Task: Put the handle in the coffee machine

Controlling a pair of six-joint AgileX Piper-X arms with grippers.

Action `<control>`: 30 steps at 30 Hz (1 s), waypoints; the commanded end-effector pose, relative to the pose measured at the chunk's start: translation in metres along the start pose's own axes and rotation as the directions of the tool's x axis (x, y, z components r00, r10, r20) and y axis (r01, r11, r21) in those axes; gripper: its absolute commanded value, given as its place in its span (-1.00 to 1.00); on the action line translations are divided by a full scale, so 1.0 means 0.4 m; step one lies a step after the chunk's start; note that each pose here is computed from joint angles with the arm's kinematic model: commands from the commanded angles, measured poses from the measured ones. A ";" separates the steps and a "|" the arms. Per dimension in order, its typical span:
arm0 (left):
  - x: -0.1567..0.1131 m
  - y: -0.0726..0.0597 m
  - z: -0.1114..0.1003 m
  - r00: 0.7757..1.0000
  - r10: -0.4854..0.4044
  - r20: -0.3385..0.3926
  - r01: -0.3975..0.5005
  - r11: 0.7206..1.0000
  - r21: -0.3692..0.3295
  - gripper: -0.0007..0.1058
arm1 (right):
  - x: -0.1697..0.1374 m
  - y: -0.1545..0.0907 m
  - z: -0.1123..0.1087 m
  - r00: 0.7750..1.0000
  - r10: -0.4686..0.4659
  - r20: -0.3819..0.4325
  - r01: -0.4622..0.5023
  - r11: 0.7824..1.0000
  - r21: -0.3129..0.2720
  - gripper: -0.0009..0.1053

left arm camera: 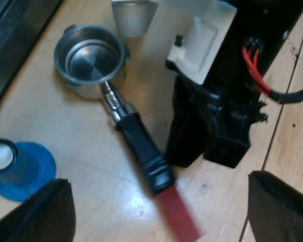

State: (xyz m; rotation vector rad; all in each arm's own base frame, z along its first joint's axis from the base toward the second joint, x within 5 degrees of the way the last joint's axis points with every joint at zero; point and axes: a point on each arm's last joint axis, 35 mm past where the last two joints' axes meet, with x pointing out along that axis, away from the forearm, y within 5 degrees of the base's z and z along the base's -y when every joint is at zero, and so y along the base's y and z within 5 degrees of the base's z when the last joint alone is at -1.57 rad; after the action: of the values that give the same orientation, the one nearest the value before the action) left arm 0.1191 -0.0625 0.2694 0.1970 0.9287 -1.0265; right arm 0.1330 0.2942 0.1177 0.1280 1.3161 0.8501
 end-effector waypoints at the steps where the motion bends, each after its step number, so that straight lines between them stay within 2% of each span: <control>1: -0.008 0.001 -0.001 1.000 0.019 0.005 -0.019 1.000 -0.018 0.36 | 0.016 0.008 0.011 0.997 0.044 0.059 -0.044 0.999 -0.004 -0.98; 5: -0.019 0.008 0.005 0.999 0.047 0.019 -0.047 0.998 -0.031 0.36 | 0.016 0.007 0.023 0.988 -0.013 0.151 0.014 1.000 -0.004 -0.98; 10: -0.030 0.009 0.012 0.997 0.068 0.026 -0.067 0.997 -0.033 0.36 | 0.016 0.006 0.023 0.988 -0.016 0.151 0.017 1.000 -0.003 -0.98; 13: -0.030 0.009 0.011 0.998 0.066 0.022 -0.065 0.997 -0.036 0.36 | 0.006 0.013 0.025 0.988 -0.006 0.154 0.012 0.999 -0.037 -0.98; 15: -0.031 0.010 0.008 0.998 0.068 0.015 -0.067 0.997 -0.045 0.36 | -0.016 0.022 0.029 0.986 -0.010 0.167 0.026 0.995 -0.092 -0.98; 16: -0.032 0.011 0.007 0.997 0.070 0.015 -0.069 0.996 -0.049 0.36 | -0.020 0.022 0.028 0.985 -0.022 0.170 0.039 0.995 -0.094 -0.98; 18: -0.036 0.016 0.003 0.997 0.082 0.015 -0.081 0.994 -0.070 0.36 | -0.051 0.023 0.027 0.976 -0.096 0.194 0.121 0.986 -0.117 -0.98; 21: -0.039 0.021 0.002 0.995 0.093 0.019 -0.091 0.992 -0.083 0.36 | -0.089 0.025 0.023 0.965 -0.162 0.208 0.194 0.970 -0.147 -0.98; 27: -0.039 0.021 0.002 0.995 0.094 0.019 -0.092 0.992 -0.084 0.36 | -0.162 0.043 0.017 0.958 -0.183 0.222 0.235 0.943 -0.234 -0.98; 28: -0.039 0.021 0.002 0.995 0.094 0.019 -0.092 0.992 -0.084 0.36 | -0.186 0.048 0.014 0.954 -0.189 0.232 0.251 0.928 -0.276 -0.98; 30: -0.039 0.021 0.002 0.995 0.094 0.019 -0.092 0.992 -0.084 0.36 | -0.215 0.054 0.013 0.948 -0.197 0.252 0.270 0.914 -0.303 -0.98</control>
State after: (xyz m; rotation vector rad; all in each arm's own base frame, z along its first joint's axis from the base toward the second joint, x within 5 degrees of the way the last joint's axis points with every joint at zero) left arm 0.1244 -0.0487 0.2759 0.1582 0.9368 -0.9107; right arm 0.1302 0.2649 0.1901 -0.1482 0.9711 0.7944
